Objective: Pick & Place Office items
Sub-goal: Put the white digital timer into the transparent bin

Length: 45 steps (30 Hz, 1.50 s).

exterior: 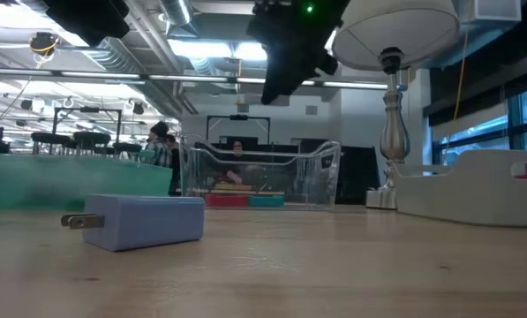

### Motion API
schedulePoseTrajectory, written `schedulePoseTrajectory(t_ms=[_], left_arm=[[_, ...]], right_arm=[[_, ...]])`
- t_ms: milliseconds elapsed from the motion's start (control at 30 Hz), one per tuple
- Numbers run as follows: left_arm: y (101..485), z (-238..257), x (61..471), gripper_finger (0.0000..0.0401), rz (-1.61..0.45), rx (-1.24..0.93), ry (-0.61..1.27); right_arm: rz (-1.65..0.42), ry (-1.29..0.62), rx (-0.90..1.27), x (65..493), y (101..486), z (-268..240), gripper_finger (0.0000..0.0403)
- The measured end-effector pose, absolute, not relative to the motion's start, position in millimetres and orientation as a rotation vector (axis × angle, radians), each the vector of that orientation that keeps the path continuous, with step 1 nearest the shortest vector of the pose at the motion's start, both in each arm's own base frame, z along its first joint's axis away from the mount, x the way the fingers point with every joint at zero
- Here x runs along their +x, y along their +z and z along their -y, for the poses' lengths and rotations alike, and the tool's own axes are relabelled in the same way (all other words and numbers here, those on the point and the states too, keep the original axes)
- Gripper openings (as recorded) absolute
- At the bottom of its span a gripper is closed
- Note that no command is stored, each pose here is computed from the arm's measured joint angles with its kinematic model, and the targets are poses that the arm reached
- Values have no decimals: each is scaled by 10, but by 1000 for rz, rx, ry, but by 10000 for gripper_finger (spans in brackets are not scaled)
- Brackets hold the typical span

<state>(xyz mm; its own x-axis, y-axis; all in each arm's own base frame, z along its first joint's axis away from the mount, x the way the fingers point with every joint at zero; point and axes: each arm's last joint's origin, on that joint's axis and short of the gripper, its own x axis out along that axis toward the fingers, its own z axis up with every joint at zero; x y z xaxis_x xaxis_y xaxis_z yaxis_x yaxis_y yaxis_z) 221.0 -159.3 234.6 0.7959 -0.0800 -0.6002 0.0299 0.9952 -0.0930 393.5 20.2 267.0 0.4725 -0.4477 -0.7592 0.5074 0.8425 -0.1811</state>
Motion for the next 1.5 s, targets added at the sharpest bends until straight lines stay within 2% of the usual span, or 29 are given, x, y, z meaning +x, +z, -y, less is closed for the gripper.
schedulePoseTrajectory(t_ms=[400,733,933,1500], left_arm=[[2346,1593,2210,190,-648,-80,-59],[2346,1593,2210,190,-648,-80,-59],[2346,1593,2210,191,-648,-80,-59],[2346,1593,2210,190,-648,-80,-59]], right_arm=[[-824,-616,68,4023,2703,129,151],[-752,-589,142,3976,2102,317,151],[-757,-615,186,3871,1867,441,151],[-827,-572,249,3735,1665,585,154]])
